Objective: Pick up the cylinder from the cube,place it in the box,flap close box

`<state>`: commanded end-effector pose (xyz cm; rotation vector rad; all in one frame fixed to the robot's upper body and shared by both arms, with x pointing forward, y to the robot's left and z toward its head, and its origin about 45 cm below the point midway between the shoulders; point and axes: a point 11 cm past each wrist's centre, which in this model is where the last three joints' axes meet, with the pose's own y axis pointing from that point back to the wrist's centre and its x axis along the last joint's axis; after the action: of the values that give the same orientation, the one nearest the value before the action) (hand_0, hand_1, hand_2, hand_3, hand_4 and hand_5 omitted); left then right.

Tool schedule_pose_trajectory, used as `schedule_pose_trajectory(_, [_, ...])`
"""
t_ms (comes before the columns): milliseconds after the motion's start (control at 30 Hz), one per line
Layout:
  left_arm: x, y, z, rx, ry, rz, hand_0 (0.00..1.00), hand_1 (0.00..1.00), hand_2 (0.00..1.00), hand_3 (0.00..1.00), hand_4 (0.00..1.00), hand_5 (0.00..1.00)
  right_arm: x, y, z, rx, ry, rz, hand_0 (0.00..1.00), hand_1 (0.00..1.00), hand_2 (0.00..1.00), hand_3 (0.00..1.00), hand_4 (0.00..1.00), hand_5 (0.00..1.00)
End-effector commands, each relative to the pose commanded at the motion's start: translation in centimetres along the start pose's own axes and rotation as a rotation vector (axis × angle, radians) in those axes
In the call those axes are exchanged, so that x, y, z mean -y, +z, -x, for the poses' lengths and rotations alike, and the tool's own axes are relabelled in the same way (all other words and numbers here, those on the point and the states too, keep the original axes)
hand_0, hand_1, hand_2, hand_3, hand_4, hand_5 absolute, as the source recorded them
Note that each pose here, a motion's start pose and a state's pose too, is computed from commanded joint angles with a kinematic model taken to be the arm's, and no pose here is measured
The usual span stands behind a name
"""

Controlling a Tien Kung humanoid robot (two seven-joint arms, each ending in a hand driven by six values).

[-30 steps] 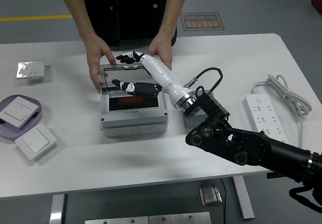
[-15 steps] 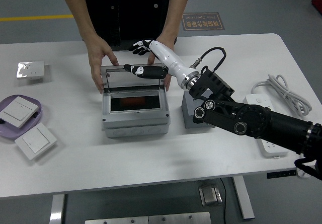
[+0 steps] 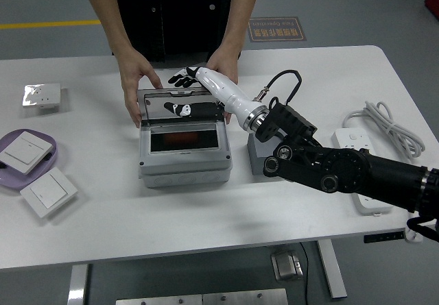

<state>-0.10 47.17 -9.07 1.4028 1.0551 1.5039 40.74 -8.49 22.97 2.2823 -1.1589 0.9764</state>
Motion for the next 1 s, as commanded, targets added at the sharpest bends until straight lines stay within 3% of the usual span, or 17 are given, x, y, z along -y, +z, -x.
schedule_pose_trajectory(567, [0.0,-0.3,0.3,0.006,-0.003,-0.010,0.612,0.629,0.609,0.636,0.729,0.232,-1.5,-2.5,-1.0,0.026,0.014,-0.086,0.811,0.729,0.727,0.723,0.743,0.485])
schedule_pose_trajectory(800, [0.0,-0.2,0.3,0.008,-0.003,-0.006,0.612,0.629,0.607,0.635,0.725,0.229,-1.0,-0.3,-1.2,0.058,0.030,-0.016,0.811,0.731,0.730,0.721,0.741,0.483])
schedule_pose_trajectory(1000, [0.0,-0.5,0.3,0.005,-0.004,-0.012,0.612,0.629,0.606,0.635,0.725,0.228,-3.1,0.9,1.2,0.084,-0.043,0.034,0.805,0.731,0.730,0.720,0.740,0.481])
